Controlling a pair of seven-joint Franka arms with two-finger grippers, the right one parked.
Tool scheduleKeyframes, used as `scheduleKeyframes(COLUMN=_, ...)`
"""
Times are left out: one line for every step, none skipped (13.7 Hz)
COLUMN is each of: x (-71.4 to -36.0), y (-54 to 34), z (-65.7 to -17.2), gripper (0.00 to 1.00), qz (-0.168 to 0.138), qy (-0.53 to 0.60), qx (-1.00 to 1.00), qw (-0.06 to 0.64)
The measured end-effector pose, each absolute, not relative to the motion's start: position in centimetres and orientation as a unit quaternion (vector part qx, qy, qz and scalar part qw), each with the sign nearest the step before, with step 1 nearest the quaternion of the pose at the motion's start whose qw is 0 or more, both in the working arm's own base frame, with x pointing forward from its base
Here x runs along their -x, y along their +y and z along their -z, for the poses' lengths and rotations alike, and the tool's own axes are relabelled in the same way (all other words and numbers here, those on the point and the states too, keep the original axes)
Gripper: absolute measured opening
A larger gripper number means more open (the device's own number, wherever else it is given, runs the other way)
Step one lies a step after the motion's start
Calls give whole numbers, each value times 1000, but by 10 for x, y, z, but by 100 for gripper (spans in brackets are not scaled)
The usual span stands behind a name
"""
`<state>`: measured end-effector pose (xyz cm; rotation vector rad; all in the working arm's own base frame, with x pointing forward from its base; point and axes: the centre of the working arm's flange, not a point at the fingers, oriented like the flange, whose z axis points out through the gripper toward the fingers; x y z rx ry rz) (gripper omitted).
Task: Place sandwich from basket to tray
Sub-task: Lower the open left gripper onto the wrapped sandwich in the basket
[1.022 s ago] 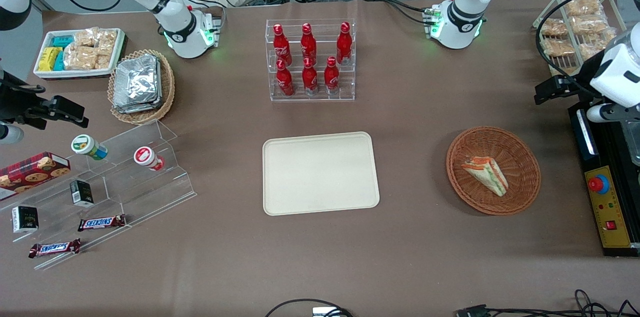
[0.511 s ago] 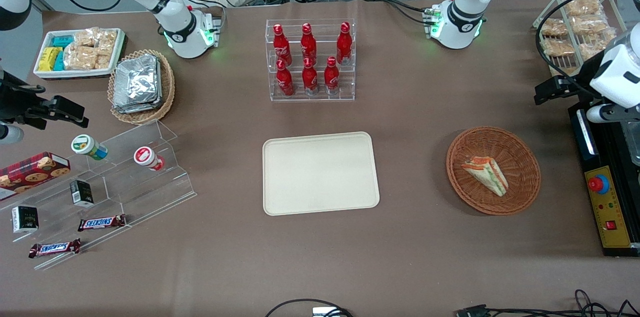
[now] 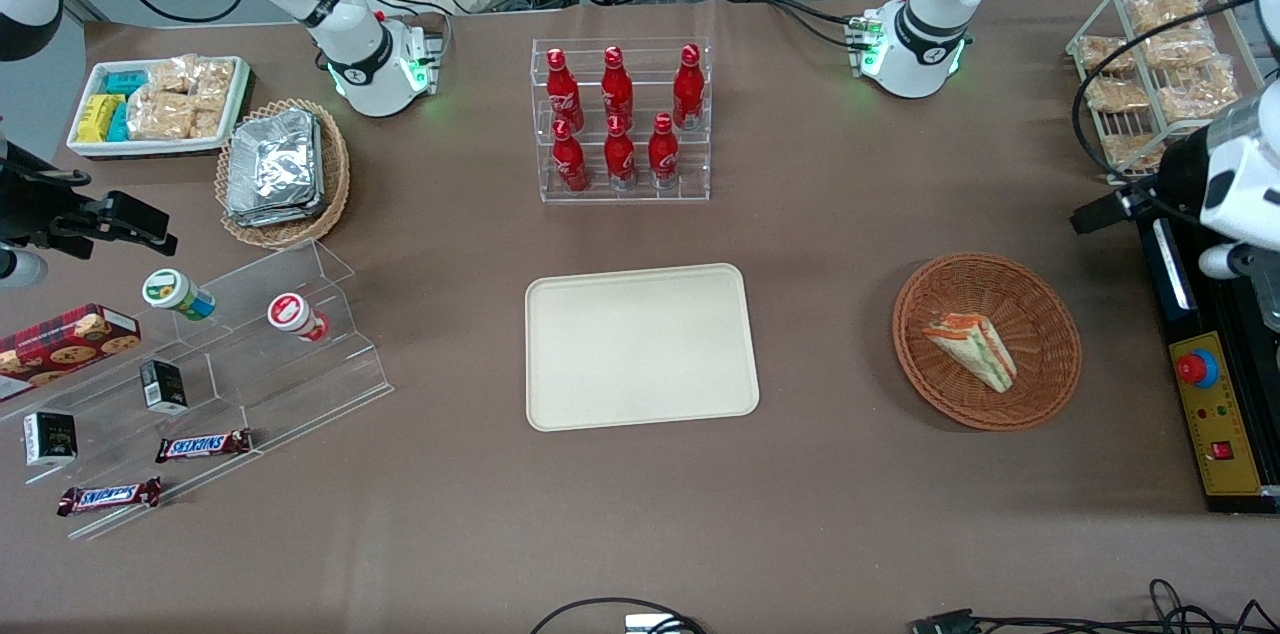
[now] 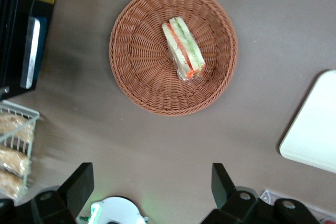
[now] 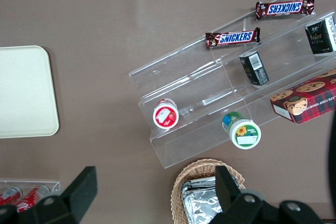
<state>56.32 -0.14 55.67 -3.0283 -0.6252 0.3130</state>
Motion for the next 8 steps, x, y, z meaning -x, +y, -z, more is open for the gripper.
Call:
scheduleKeyframes(x=-571, y=-2, z=-541, gripper=99, qz=-110, qy=-216, qx=970, qw=15)
scheduleKeyframes(x=-579, y=-2, z=-524, gripper=99, qz=-117, qy=-227, qx=967, qw=12)
scheduleKeyframes(x=-588, y=-1, z=-506, gripper=99, qz=-123, qy=-236, qx=964, qw=9)
scheduleKeyframes(x=-596, y=-1, z=-487, gripper=100, qz=-129, qy=-240, qx=962, qw=8)
scheduleKeyframes(x=-604, y=0, z=-469, gripper=100, qz=-134, qy=-242, qx=961, qw=7)
scheduleKeyframes(x=-611, y=1, z=-450, gripper=100, qz=-139, qy=-244, qx=960, qw=6)
scheduleKeyframes(x=-618, y=1, z=-432, gripper=100, qz=-143, qy=-245, qx=959, qw=5)
scheduleKeyframes(x=-624, y=2, z=-415, gripper=100, qz=-145, qy=-247, qx=958, qw=4)
